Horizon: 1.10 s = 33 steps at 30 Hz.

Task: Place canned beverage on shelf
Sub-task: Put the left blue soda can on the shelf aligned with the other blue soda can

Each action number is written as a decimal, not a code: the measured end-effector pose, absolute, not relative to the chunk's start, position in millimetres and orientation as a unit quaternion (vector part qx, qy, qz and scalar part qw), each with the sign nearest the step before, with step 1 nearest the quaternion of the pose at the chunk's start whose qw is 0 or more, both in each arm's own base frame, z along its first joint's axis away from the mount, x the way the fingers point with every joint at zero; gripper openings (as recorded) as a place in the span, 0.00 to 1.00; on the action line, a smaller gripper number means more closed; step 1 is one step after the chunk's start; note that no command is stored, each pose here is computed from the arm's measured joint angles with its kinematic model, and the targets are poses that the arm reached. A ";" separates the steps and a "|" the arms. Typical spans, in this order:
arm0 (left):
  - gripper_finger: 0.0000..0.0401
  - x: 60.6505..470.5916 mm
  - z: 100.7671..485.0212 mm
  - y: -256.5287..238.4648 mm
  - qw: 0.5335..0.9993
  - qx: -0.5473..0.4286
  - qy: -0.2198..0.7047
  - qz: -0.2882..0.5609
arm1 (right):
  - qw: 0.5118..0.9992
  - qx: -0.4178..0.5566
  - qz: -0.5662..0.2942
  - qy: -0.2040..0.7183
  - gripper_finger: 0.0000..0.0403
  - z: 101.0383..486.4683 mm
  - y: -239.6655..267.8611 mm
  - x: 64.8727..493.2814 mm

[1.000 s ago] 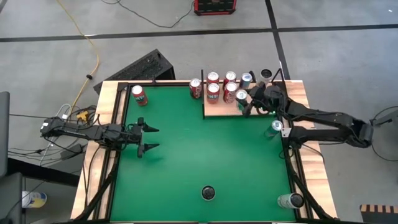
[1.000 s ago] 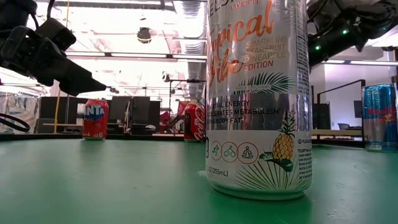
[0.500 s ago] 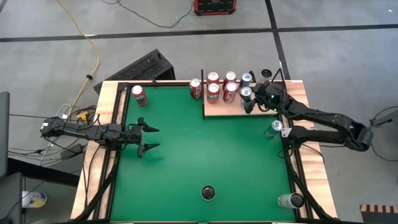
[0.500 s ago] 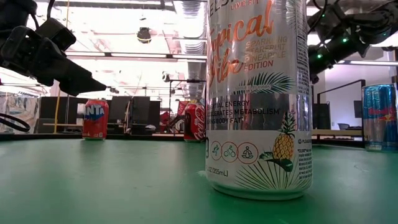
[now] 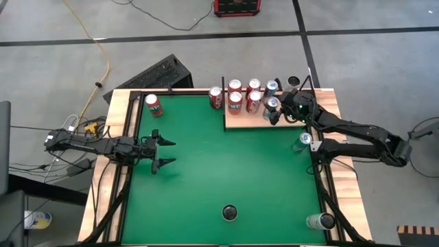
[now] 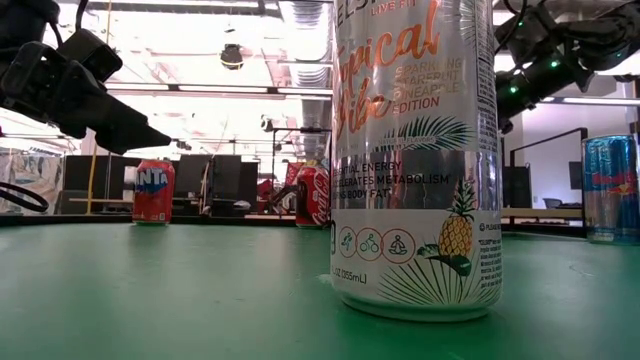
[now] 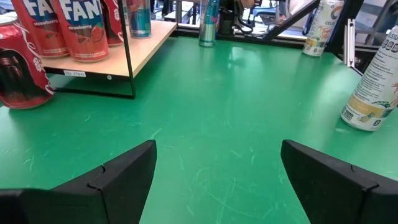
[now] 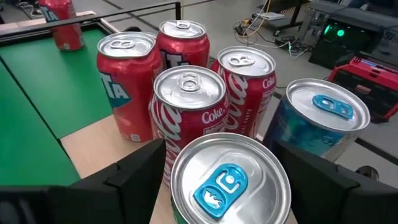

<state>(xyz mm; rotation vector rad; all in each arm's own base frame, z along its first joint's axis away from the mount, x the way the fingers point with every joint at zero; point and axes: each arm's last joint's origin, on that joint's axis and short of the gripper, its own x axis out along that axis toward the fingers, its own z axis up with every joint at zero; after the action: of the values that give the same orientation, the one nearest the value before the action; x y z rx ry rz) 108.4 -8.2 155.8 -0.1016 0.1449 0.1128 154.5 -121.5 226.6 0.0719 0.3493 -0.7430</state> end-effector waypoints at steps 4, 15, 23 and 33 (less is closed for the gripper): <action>0.82 108.4 155.8 -8.2 0.994 -0.051 0.072 0.056 | 0.920 0.035 -0.363 0.148 0.79 238.9 -121.3 154.9; 0.82 108.4 155.7 -8.2 0.994 -0.051 0.072 0.056 | 0.861 0.140 -0.461 0.161 0.79 308.8 -107.9 164.9; 0.82 108.4 155.8 -8.2 0.995 -0.051 0.072 0.056 | 0.800 0.180 -0.533 0.210 0.77 303.4 -94.4 194.4; 0.82 108.4 155.8 -8.2 0.994 -0.051 0.072 0.056 | 0.768 0.154 -0.575 0.236 0.77 278.7 -96.4 218.2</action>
<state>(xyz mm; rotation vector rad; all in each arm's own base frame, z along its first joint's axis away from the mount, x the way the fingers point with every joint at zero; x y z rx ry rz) 108.4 -8.2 155.8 -0.1017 0.1449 0.1130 218.2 -96.4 278.7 0.3349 0.5129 -1.2479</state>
